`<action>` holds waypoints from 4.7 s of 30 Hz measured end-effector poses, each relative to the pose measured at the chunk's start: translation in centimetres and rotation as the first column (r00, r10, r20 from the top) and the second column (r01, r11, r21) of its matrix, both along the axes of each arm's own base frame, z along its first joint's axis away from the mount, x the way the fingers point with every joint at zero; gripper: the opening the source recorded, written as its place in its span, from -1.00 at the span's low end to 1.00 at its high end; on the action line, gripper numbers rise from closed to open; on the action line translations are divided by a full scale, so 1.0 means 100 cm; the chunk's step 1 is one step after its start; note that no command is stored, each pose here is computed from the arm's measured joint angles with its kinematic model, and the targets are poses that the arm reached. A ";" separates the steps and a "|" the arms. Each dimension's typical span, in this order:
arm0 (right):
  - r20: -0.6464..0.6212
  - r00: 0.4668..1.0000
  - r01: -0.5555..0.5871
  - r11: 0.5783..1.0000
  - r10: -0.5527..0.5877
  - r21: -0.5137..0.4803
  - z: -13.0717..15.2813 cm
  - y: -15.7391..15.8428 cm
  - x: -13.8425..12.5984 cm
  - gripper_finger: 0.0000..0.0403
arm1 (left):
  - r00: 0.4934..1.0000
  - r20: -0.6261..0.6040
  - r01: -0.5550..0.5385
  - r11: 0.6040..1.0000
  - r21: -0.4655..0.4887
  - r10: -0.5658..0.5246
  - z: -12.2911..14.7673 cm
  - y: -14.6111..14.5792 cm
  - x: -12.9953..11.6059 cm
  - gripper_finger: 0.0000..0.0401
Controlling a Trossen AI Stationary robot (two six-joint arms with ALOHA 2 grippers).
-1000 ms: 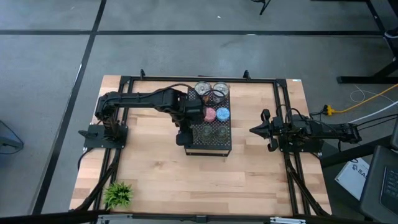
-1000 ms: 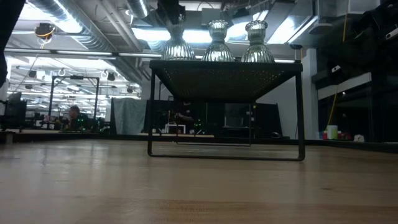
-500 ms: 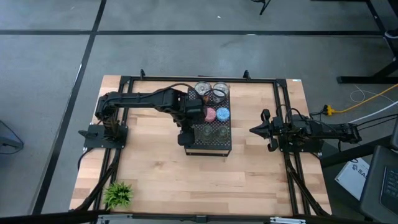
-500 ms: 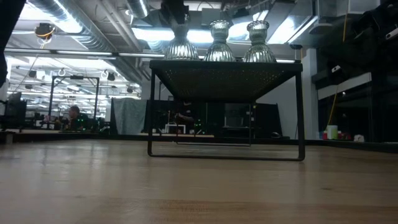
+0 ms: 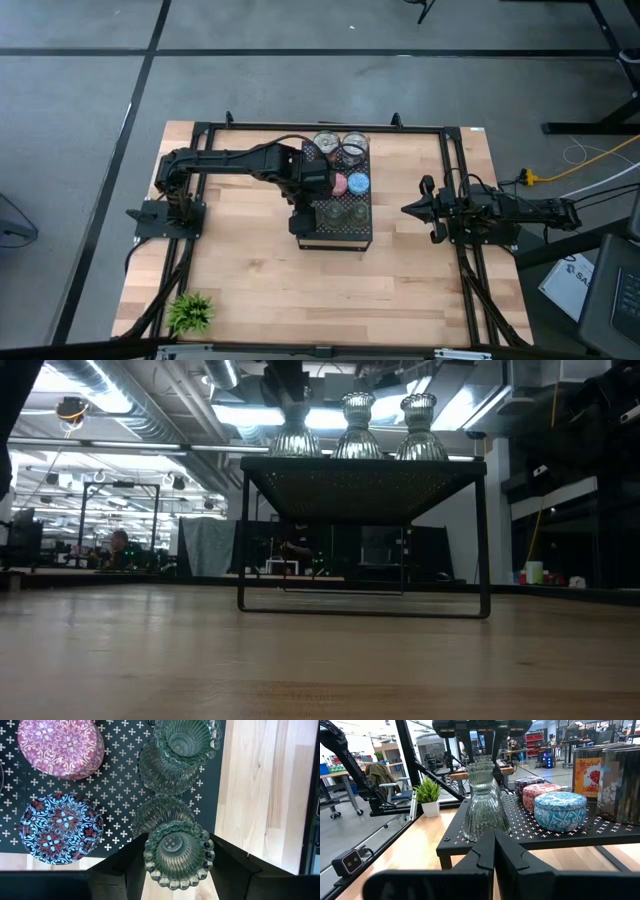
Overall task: Pick & Place candle stick holders
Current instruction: Put the glass candle holder on the shelf aligned with the other glass candle holder
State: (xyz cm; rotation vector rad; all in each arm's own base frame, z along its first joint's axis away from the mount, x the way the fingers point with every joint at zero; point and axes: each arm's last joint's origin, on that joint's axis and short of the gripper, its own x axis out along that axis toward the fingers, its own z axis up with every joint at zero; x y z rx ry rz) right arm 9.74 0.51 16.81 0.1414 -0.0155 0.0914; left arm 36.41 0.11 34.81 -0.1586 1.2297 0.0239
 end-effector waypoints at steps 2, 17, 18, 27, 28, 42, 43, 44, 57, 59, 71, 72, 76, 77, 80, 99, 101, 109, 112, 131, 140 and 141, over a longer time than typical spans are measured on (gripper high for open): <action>0.000 1.000 0.000 1.000 0.000 0.000 0.000 0.000 0.000 -0.97 | 1.000 0.004 0.000 1.000 0.000 0.000 0.000 0.000 0.000 -0.12; 0.000 1.000 0.000 1.000 0.000 0.000 0.000 0.000 0.000 -0.97 | 1.000 0.020 0.009 1.000 0.002 -0.009 0.001 0.000 0.002 -0.11; 0.000 1.000 0.000 1.000 0.000 0.000 0.000 0.000 0.000 -0.97 | 1.000 0.020 0.009 1.000 0.002 -0.009 0.001 0.000 0.002 -0.10; 0.000 1.000 0.000 1.000 0.000 0.000 0.000 0.000 0.000 -0.97 | 1.000 0.012 0.010 1.000 -0.001 -0.010 0.000 0.000 0.001 -0.12; 0.000 1.000 0.000 1.000 0.000 0.000 0.000 0.000 0.000 -0.97 | 1.000 0.012 0.010 1.000 -0.001 -0.010 0.000 0.000 0.001 -0.12; 0.000 1.000 0.000 1.000 0.000 0.000 0.000 0.000 0.000 -0.97 | 1.000 0.004 0.014 1.000 -0.009 -0.014 -0.001 -0.001 0.002 -0.11; 0.000 1.000 0.000 1.000 0.000 0.000 0.000 0.000 0.000 -0.97 | 1.000 0.004 0.013 1.000 -0.009 -0.013 -0.001 0.000 0.002 -0.11; 0.000 1.000 0.000 1.000 0.000 0.000 0.000 0.000 0.000 -0.97 | 1.000 0.004 0.013 1.000 -0.009 -0.013 -0.001 0.000 0.002 -0.11; 0.000 1.000 0.000 1.000 0.000 0.000 0.000 0.000 0.000 -0.97 | 1.000 -0.005 0.015 1.000 -0.010 -0.015 -0.003 -0.001 0.002 -0.11; 0.000 1.000 0.000 1.000 0.000 0.000 0.000 0.000 0.000 -0.97 | 1.000 -0.005 0.016 1.000 -0.008 -0.016 -0.003 -0.002 0.002 -0.11; 0.000 1.000 0.000 1.000 0.000 0.000 0.000 0.000 0.000 -0.97 | 1.000 -0.004 0.015 1.000 -0.001 -0.015 -0.003 -0.002 0.002 -0.04; 0.000 1.000 0.000 1.000 0.000 0.000 0.000 0.000 0.000 -0.97 | 1.000 -0.004 0.014 1.000 0.004 -0.014 -0.003 -0.002 0.002 -0.03; 0.000 1.000 0.000 1.000 0.000 0.000 0.000 0.000 0.000 -0.97 | 1.000 -0.003 0.008 1.000 0.021 -0.008 -0.003 -0.002 0.002 0.00; 0.000 1.000 0.000 1.000 0.000 0.000 0.000 0.000 0.000 -0.97 | 1.000 -0.003 0.007 1.000 0.027 -0.006 -0.003 -0.001 0.002 0.01; 0.000 1.000 0.000 1.000 0.000 0.000 0.000 0.000 0.000 -0.97 | 1.000 -0.004 0.006 1.000 0.029 -0.006 -0.003 -0.001 0.002 0.04; 0.000 1.000 0.000 1.000 0.000 0.000 0.000 0.000 0.000 -0.97 | 1.000 0.018 0.011 0.999 0.038 -0.012 -0.001 -0.002 0.004 0.10; 0.000 1.000 0.000 1.000 0.000 0.000 0.000 0.000 0.000 -0.97 | 1.000 0.022 0.006 0.999 0.036 -0.007 0.000 -0.002 0.003 0.11; 0.000 1.000 0.000 1.000 0.000 0.000 0.000 0.000 0.000 -0.97 | 1.000 0.015 0.007 1.000 0.028 -0.007 0.001 -0.002 0.001 0.27; 0.000 1.000 0.000 1.000 0.000 0.000 0.000 0.000 0.000 -0.97 | 1.000 0.015 0.007 1.000 0.027 -0.007 0.005 -0.002 -0.002 0.32; 0.000 1.000 0.000 1.000 0.000 0.000 0.000 0.000 0.000 -0.97 | 0.993 -0.092 0.079 0.995 0.068 -0.073 0.008 -0.003 -0.019 -0.14; 0.000 1.000 0.000 1.000 0.000 0.000 0.000 0.000 0.000 -0.97 | 0.994 -0.078 0.085 0.994 0.071 -0.080 0.008 -0.003 -0.018 -0.63; 0.000 1.000 0.000 1.000 0.000 0.000 0.000 0.000 0.000 -0.97 | 0.994 -0.077 0.085 0.994 0.071 -0.080 0.008 -0.003 -0.018 -0.67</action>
